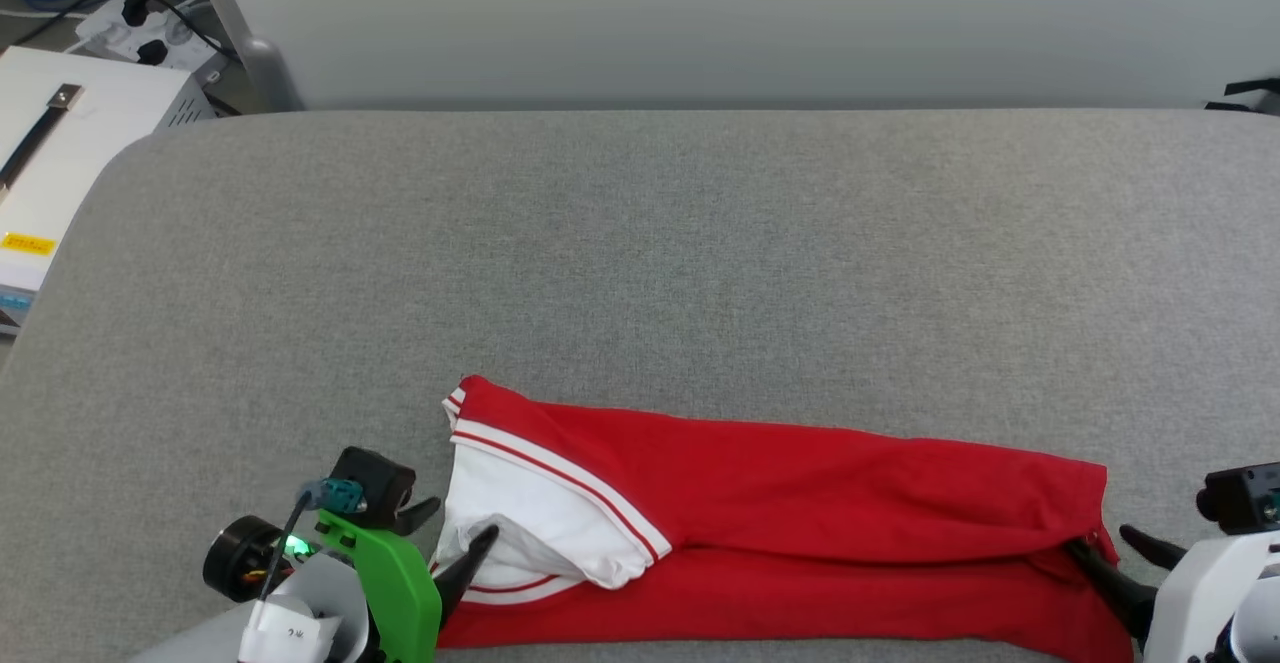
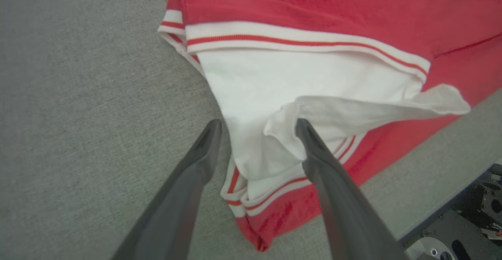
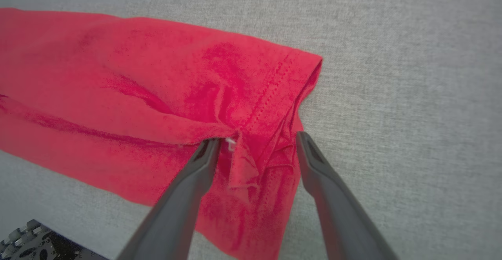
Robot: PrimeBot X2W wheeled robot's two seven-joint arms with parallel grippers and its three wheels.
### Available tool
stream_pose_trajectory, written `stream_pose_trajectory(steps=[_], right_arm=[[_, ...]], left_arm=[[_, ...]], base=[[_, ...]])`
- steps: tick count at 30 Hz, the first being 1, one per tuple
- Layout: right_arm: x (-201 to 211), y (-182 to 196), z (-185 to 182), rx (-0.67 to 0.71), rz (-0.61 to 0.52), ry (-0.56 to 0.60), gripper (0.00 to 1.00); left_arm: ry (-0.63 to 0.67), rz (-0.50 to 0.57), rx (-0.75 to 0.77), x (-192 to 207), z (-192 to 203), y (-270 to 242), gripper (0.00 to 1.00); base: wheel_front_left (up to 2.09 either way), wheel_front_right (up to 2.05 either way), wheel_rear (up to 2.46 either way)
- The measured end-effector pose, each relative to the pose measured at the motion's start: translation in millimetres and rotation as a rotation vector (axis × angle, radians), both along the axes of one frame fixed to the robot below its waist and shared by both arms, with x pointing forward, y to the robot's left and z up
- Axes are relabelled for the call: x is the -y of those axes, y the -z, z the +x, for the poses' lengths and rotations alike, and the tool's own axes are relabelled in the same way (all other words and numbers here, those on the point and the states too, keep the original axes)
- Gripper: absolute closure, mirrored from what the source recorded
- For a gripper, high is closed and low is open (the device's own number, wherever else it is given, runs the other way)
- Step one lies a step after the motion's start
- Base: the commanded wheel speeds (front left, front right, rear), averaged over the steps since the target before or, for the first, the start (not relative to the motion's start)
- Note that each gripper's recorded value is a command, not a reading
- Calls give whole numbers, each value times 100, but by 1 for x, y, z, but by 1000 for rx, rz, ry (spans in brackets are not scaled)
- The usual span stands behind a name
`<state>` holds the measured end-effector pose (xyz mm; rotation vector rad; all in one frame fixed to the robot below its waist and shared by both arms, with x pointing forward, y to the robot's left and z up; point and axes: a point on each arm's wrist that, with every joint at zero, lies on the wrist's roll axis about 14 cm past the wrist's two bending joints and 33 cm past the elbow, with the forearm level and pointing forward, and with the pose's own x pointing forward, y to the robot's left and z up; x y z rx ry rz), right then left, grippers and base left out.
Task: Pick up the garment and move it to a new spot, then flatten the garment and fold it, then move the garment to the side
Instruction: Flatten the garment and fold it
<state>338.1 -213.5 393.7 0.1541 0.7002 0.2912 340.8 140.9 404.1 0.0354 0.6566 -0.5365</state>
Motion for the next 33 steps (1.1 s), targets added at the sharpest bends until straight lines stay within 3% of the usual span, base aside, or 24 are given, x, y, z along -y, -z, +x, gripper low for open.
stream_pose_trajectory(steps=[9, 13, 16, 21, 33], right_arm=[[14, -78, 16, 258, 19, 24, 0], [18, -97, 22, 289, 7, 25, 0], [27, -94, 23, 236, -25, 30, 0], [27, -62, 11, 27, -14, 20, 0], [12, -3, 6, -236, 43, 15, 0]], left_arm=[[-154, -15, 346, -15, 25, -58, 0], [-222, 7, 454, -24, 35, -78, 0], [-264, 15, 546, -27, 43, -98, 0], [-341, 19, 654, -32, 43, -115, 0], [-513, 61, 730, -62, 33, -112, 0]], base=[[0, 0, 0], [0, 0, 0], [0, 0, 0], [0, 0, 0], [0, 0, 0]])
